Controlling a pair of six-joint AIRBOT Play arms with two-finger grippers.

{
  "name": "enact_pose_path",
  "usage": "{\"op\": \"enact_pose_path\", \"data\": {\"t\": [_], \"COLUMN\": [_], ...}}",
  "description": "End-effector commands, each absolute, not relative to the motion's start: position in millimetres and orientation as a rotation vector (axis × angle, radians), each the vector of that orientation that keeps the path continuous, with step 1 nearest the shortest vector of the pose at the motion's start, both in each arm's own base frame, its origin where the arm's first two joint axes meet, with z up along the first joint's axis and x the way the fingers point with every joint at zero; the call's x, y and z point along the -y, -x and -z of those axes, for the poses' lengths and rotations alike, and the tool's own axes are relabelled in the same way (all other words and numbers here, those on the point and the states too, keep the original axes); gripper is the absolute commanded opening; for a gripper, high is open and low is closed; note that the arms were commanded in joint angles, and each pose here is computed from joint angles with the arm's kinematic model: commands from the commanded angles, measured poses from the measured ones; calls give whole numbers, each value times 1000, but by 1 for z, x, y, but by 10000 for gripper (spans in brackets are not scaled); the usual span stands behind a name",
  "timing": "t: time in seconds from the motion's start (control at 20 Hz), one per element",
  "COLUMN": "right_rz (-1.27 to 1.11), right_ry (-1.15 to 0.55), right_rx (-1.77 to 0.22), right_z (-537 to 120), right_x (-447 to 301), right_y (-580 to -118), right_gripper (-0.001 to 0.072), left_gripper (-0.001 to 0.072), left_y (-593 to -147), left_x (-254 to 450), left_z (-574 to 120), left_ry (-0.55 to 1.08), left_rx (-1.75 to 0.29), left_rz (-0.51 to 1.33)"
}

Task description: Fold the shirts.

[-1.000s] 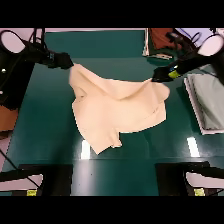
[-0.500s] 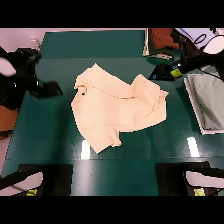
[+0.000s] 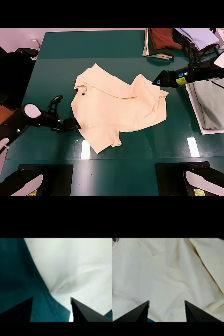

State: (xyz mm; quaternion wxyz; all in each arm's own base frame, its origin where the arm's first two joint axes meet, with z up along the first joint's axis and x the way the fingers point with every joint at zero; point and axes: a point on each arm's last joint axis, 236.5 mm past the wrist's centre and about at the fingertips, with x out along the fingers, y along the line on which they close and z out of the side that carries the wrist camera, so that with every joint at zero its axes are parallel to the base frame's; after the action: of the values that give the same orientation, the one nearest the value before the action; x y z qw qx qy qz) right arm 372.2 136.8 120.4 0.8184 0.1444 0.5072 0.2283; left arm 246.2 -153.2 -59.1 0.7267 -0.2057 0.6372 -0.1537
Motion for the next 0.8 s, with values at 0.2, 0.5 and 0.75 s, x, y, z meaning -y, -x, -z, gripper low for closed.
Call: {"op": "enact_pose_path", "data": {"t": [0.2, 0.5, 0.75], "right_rz": [-496, -353, -161], "right_ry": [-299, -289, -551], "right_rx": [-1075, -1252, -1384], "right_z": [-128, -85, 3], "right_x": [-137, -72, -3], "right_y": [-361, -330, -286], "right_gripper": [500, 500, 512], "left_gripper": [291, 23, 23], "left_y": [-256, -312, -353], "left_x": [193, 158, 120], "left_z": [68, 0, -44], "left_ry": [499, 334, 347], "left_rx": [-1327, -1207, -1085], "left_rz": [361, 352, 274]}}
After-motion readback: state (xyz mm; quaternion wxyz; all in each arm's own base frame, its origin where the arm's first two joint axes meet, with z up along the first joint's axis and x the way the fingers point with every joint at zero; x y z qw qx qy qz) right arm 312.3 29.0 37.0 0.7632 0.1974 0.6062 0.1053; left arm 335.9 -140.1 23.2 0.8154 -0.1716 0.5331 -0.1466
